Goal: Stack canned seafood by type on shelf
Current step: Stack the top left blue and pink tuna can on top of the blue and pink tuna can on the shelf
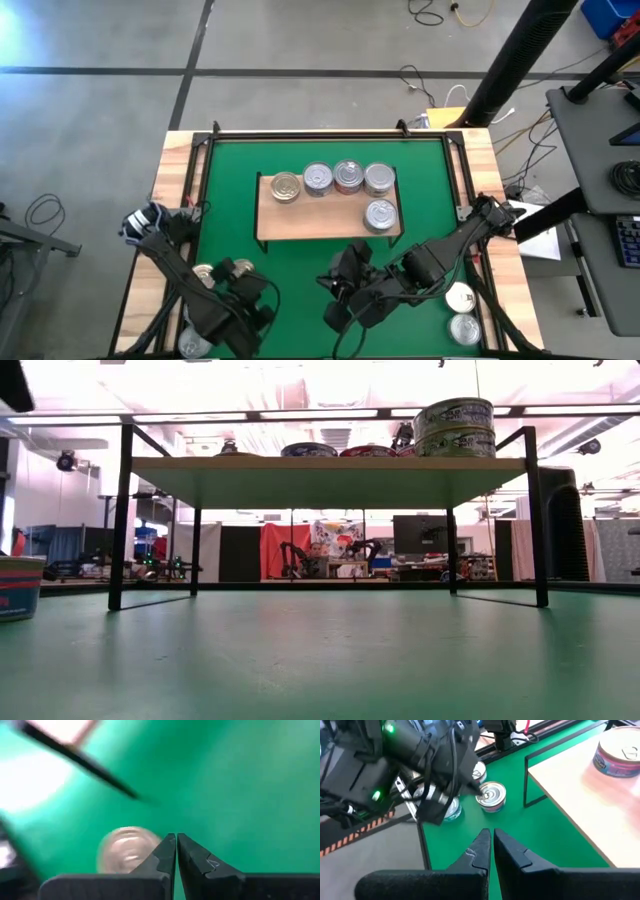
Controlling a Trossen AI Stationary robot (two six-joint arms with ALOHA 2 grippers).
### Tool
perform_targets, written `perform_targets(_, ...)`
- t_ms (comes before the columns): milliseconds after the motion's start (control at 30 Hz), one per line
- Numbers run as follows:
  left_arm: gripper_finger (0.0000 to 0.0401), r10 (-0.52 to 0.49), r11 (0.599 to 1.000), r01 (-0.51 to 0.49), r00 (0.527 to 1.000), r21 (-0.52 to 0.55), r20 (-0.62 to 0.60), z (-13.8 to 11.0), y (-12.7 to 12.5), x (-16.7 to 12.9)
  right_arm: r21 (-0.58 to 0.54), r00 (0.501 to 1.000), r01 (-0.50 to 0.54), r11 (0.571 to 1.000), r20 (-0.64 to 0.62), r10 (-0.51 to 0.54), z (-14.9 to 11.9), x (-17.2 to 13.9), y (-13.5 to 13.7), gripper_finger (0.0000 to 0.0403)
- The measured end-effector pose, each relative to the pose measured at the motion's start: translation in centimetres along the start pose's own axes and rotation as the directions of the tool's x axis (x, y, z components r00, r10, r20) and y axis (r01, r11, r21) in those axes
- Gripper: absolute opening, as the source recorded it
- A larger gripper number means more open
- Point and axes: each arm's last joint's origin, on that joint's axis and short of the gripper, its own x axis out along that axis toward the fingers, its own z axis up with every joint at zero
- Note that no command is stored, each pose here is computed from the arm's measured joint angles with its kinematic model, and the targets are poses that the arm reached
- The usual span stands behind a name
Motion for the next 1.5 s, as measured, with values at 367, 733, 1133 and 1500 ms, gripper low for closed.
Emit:
perform_targets(367,0.0001,0.169,0.982,-0.185,0.956,-0.044,-0.242,-3.0,4.7,4.9,-0.065,1.000,0.011,0.998,-0.012,-0.012,-0.1,0.0,-0.1,0.0012)
perform_targets(733,0.0001,-0.031,0.994,0.009,0.979,-0.108,-0.203,-4.3,2.7,8.1,-0.080,0.999,0.026,0.996,-0.029,-0.029,-0.3,0.0,-0.3,0.0012)
perform_targets(1133,0.0001,-0.284,0.900,0.268,0.959,0.343,-0.004,-1.7,-3.3,4.8,-0.062,0.999,0.027,0.998,-0.028,-0.029,-0.3,0.0,-0.3,0.0012)
perform_targets(1500,0.0001,-0.170,0.897,0.142,0.985,0.419,0.030,-4.1,0.7,3.6,0.018,0.995,0.063,0.998,-0.083,-0.061,-2.2,2.9,0.4,0.0013)
